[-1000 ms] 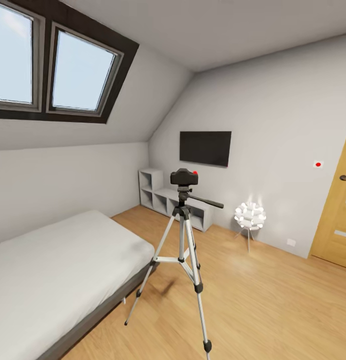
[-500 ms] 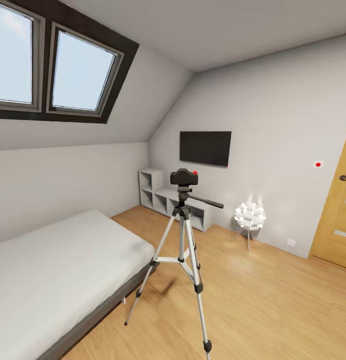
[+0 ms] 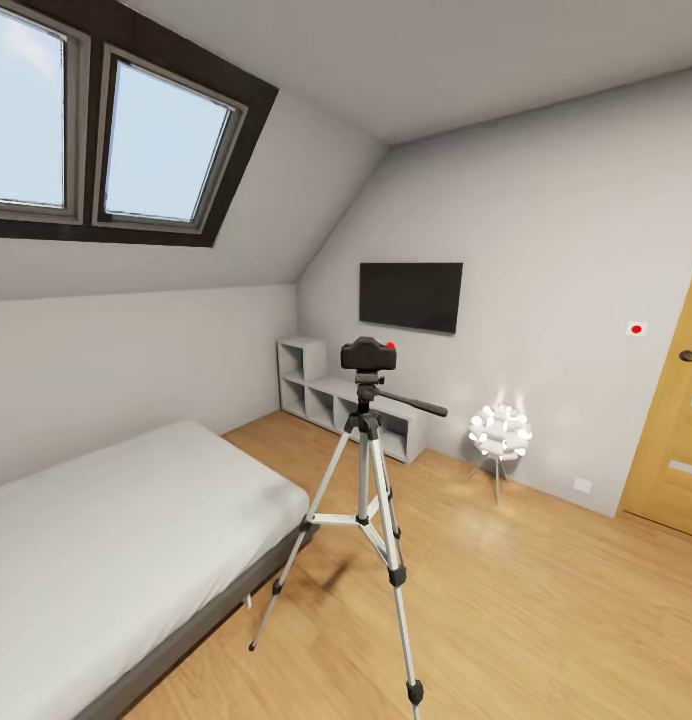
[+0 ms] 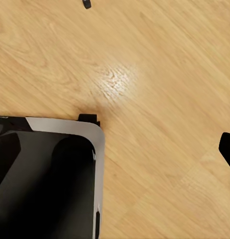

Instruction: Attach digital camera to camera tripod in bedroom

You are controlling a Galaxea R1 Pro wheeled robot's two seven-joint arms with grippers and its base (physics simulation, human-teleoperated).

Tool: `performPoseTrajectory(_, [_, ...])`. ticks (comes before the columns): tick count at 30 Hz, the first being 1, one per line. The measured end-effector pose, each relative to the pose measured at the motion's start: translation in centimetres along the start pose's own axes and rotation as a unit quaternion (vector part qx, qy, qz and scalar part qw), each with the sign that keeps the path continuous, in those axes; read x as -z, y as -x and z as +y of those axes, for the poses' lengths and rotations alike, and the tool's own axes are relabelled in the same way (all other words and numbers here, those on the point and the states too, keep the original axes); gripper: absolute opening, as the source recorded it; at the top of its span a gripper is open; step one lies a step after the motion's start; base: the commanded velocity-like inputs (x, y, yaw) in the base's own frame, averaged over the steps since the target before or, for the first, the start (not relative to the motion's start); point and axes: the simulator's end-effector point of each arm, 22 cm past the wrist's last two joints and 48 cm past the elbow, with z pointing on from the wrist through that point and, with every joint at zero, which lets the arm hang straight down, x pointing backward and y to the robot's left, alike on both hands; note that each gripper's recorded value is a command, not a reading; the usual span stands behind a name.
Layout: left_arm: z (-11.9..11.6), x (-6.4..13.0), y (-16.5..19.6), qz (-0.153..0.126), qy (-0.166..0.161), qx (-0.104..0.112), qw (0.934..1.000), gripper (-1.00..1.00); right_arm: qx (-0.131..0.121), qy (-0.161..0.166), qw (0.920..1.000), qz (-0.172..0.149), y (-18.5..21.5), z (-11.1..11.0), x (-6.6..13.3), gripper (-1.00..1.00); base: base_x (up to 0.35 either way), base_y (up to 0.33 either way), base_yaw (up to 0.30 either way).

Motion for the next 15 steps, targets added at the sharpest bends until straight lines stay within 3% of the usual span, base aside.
performPoseTrajectory(15, [0.00,0.00,0.00,0.000,0.000,0.000,1.0000,1.00,-0.001,0.001,1.0000,0.000,0.00,0.09,-0.01,1.00,0.000,0.000,0.000])
